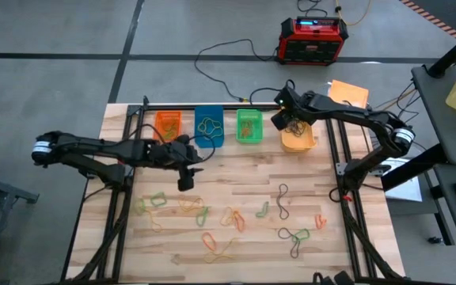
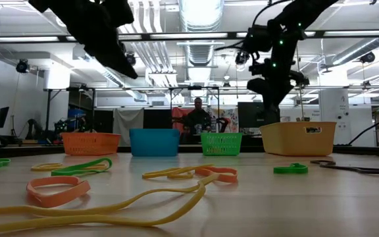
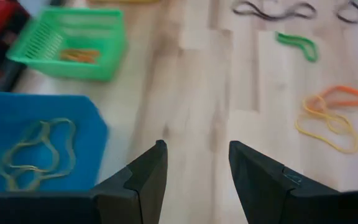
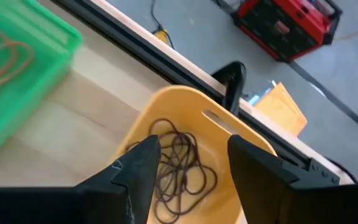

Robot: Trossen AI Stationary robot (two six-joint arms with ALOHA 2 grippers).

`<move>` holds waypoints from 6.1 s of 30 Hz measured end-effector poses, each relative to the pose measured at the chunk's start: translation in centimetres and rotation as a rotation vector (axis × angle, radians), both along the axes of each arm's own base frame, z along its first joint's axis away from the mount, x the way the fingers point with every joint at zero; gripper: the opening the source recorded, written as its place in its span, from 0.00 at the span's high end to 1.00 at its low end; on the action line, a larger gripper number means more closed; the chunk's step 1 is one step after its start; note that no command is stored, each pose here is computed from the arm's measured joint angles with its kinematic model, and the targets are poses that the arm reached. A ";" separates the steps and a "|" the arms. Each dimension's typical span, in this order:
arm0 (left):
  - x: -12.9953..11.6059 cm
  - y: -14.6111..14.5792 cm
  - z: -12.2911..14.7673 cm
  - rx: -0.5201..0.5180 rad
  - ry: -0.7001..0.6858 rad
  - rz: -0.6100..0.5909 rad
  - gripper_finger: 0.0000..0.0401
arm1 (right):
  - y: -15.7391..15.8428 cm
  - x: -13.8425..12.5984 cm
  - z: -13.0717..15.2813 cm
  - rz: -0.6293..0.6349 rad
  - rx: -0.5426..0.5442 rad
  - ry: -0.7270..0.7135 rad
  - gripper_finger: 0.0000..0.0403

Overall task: Sort rubber bands into baskets
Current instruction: Put the yellow rubber band into the blue bin, then put the green rubber band into the orange bin

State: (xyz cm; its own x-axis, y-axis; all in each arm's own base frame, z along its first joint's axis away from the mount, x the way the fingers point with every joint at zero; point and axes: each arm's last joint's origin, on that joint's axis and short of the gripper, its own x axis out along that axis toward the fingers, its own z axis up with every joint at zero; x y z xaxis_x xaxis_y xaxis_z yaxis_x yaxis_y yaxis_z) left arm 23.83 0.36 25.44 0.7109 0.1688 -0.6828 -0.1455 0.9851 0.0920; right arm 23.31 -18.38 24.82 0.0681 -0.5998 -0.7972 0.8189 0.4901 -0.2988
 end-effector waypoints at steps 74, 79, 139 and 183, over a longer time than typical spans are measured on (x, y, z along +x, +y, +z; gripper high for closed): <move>-0.4 -8.9 -6.0 -0.006 0.194 -0.163 1.00 | 14.3 3.1 1.7 0.463 -0.077 -0.273 0.55; -1.8 -7.9 -2.6 0.058 0.021 -0.101 1.00 | 14.3 3.1 1.6 0.463 -0.078 -0.278 0.55; 1.9 17.7 -5.3 -0.094 -0.225 0.471 1.00 | 14.3 3.2 0.5 0.486 -0.099 -0.281 0.55; 3.7 3.2 -2.5 0.031 -0.056 -0.010 0.78 | 16.4 3.6 0.5 0.600 -0.019 -0.330 0.55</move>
